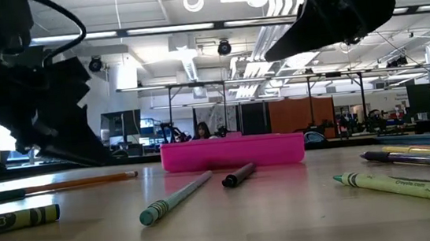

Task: Pick & place school supplies into a supply box
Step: Put the left yellow pencil into the pink supply box

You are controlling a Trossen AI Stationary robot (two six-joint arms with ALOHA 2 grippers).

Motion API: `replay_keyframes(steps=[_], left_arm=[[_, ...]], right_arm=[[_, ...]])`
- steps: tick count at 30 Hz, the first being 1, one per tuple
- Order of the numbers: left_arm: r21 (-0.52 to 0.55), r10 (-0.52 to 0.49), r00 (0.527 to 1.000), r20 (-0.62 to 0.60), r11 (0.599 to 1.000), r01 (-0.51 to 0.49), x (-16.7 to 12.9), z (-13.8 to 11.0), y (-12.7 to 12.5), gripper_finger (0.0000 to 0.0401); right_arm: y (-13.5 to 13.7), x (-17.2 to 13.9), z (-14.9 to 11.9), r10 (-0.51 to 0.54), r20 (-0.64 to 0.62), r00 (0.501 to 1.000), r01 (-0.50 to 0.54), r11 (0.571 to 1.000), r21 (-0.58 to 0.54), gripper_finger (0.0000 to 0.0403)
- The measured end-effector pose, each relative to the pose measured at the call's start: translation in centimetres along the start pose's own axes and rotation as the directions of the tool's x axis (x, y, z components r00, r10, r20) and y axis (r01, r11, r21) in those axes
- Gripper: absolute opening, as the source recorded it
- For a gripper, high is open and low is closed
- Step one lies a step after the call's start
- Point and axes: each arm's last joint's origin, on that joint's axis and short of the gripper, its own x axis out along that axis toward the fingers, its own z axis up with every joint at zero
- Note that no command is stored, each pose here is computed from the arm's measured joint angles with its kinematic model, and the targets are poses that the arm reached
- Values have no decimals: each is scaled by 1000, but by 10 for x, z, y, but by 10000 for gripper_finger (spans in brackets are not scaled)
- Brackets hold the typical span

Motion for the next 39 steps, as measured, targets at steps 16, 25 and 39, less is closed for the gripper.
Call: replay_keyframes(steps=[16, 25, 39], left_arm=[[-2, 48, 999, 5, 999, -48, 15, -18, 0, 184], [-25, 28, 999, 22, 999, -28, 16, -17, -2, 184], [6, 62, 998, 18, 998, -62, 21, -24, 0, 184]], right_arm=[[-7, 7, 4, 37, 20, 999, -38, 999, 28, 98], [-9, 9, 5, 75, 14, 997, -75, 997, 34, 98], [-9, 9, 5, 75, 16, 997, -75, 997, 35, 98]])
